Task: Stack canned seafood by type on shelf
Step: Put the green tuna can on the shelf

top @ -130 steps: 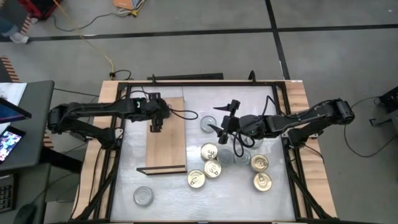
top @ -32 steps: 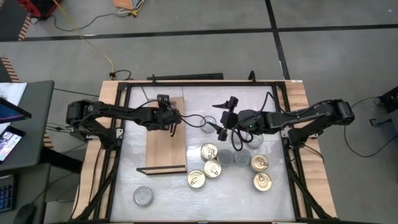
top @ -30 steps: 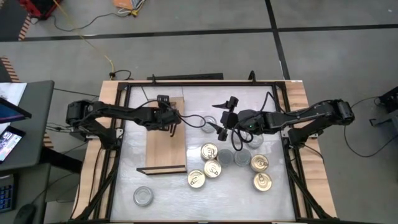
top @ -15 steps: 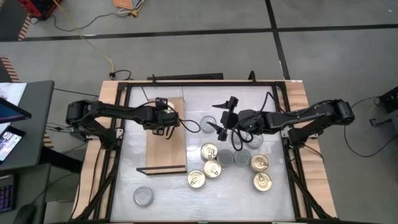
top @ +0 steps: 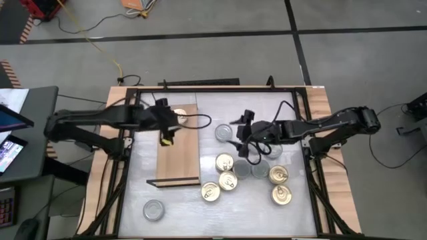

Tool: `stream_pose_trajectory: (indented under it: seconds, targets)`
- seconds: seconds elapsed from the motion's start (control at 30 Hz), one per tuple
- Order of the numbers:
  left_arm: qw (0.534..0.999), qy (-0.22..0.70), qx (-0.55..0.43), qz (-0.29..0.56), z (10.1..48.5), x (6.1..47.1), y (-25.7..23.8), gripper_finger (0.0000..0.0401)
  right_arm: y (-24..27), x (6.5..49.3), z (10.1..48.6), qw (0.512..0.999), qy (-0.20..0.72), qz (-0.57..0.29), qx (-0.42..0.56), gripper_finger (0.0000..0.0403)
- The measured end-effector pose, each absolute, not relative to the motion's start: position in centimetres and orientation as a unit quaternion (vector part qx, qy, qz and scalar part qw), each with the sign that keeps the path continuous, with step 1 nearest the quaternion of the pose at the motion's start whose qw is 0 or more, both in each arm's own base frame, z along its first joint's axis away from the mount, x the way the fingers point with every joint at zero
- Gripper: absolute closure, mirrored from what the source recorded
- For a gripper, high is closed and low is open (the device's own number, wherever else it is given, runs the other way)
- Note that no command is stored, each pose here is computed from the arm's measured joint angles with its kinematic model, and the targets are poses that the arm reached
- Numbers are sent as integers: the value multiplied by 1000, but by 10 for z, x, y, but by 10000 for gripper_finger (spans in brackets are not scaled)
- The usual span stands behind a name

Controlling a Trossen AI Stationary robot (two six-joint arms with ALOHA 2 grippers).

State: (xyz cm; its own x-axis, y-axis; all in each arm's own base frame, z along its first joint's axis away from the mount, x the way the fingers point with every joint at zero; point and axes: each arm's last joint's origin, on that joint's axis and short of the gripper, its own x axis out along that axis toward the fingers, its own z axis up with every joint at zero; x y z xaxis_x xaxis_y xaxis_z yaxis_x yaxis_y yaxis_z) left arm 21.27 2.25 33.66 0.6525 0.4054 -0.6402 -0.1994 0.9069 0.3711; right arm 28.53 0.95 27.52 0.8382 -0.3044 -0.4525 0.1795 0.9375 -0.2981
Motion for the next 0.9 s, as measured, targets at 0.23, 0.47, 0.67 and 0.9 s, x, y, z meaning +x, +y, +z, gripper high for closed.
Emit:
stream_pose_trajectory:
  seconds: [0.23, 0.47, 0.67, 0.9]
  targets:
    - [919, 329, 155, 154, 344, 207, -27, 161, -38, 293, 238, 929, 347, -124, 45, 45]
    - [914, 327, 187, 151, 334, 215, -59, 161, -91, 299, 191, 879, 423, -142, 166, 86]
    - [915, 320, 187, 158, 333, 219, -63, 161, -120, 308, 176, 860, 439, -166, 203, 110]
    - [921, 306, 179, 162, 335, 222, -61, 161, -128, 324, 166, 841, 479, -159, 195, 126]
